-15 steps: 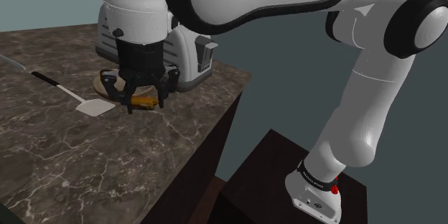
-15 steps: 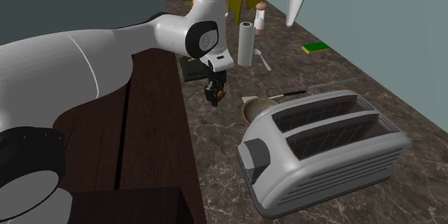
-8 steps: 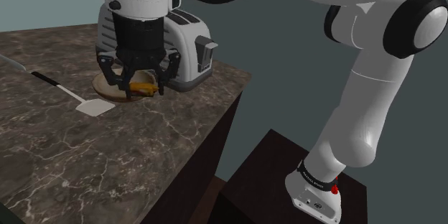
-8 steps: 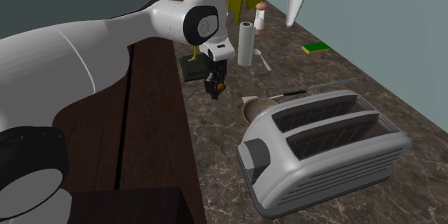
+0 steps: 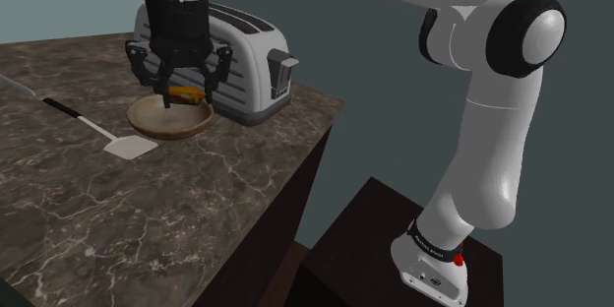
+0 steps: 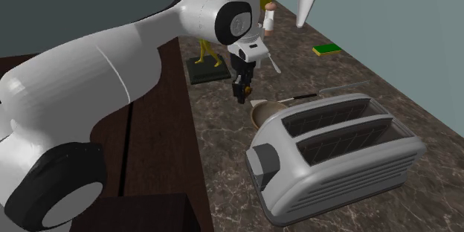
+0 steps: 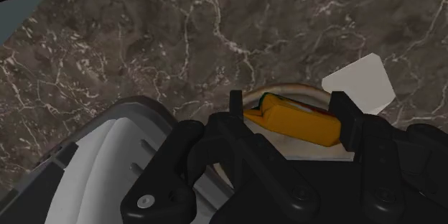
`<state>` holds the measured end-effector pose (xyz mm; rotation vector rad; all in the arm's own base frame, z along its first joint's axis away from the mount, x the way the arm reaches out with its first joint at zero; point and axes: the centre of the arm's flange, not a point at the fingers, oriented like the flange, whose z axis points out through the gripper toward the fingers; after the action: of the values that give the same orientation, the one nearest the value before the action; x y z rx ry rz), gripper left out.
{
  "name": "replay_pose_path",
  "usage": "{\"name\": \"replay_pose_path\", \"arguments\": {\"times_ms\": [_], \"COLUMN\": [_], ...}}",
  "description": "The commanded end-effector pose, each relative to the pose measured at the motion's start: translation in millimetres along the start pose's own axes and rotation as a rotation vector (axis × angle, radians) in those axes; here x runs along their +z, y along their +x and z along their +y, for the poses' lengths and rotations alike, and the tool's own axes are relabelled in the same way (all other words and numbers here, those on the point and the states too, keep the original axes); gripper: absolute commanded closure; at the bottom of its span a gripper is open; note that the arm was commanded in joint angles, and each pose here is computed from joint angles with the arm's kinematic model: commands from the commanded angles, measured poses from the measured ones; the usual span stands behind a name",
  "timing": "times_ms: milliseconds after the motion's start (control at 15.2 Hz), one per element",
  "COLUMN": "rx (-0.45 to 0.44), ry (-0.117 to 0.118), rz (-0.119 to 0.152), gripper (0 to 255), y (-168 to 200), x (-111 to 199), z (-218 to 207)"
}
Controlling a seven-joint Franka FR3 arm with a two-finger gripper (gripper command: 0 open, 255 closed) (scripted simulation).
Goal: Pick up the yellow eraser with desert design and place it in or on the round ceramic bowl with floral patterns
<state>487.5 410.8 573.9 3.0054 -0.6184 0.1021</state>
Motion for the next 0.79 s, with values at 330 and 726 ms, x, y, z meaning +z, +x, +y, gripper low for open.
{"name": "replay_pose_path", "arguments": {"times_ms": [330, 726], "rx": [0.0, 0.0], "ry": [-0.001, -0.001], "rz": [0.0, 0.0], "gripper": [255, 255], "y": [91, 102], "x": [9, 36], "z": [-9, -12]}}
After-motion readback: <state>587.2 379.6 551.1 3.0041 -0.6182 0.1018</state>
